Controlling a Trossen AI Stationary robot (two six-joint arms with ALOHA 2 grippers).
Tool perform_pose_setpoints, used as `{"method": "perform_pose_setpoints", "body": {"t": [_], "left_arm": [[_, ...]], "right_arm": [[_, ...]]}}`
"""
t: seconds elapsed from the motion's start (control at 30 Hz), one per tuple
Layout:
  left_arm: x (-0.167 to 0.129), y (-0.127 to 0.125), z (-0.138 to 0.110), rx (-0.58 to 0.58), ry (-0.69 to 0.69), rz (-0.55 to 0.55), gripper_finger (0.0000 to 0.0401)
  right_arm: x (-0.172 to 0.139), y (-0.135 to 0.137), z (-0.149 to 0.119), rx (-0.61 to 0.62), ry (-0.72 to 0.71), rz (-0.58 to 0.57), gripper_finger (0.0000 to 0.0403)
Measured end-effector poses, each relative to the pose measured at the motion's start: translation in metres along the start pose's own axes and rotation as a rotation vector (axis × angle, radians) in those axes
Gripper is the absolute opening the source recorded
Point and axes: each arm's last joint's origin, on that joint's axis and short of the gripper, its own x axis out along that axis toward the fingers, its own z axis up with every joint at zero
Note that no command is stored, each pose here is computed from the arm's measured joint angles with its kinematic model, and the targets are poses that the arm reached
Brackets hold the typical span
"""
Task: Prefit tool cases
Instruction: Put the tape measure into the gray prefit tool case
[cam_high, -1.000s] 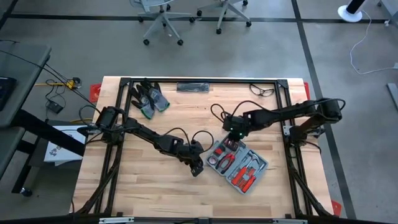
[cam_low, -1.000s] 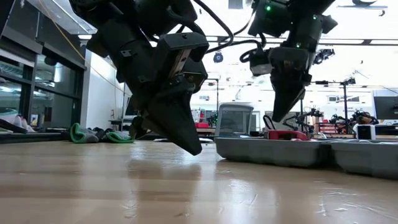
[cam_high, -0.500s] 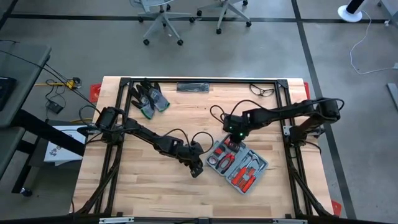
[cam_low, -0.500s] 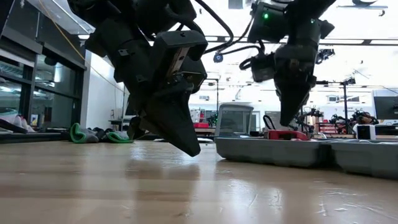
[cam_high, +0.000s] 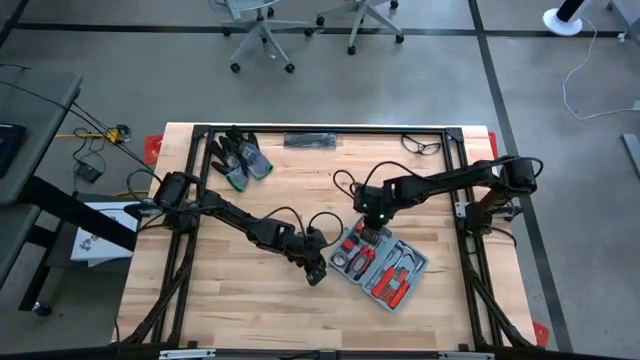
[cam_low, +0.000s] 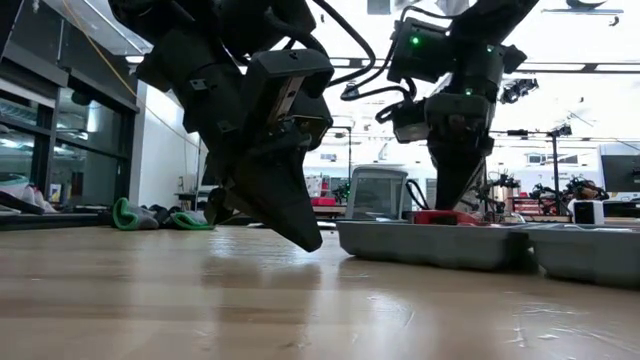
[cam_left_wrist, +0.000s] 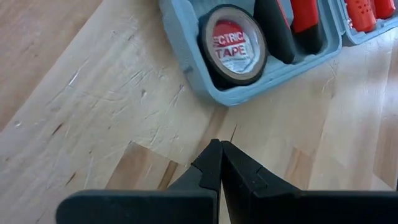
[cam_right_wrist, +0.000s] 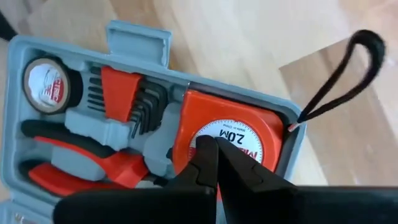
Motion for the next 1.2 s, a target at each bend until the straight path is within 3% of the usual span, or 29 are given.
{"method": "perform_pose_setpoints", "body": {"t": [0.7, 0.93, 1.2], "left_arm": [[0.000, -0.003, 0.003, 0.001, -0.024, -0.035, 0.0000], [-0.003, -0.007, 0.027, -0.032, -0.177, -0.166, 0.0000], [-0.005, 0.024, 0.056, -0.063, -0.278, -0.066, 0.0000]], "right_arm": [[0.017, -0.001, 0.001, -0.010, 0.034, -0.025, 0.0000], [0.017, 0.000, 0.002, -0.007, 0.034, -0.015, 0.0000], [0.017, 0.000, 0.002, -0.007, 0.035, -0.010, 0.0000]]}}
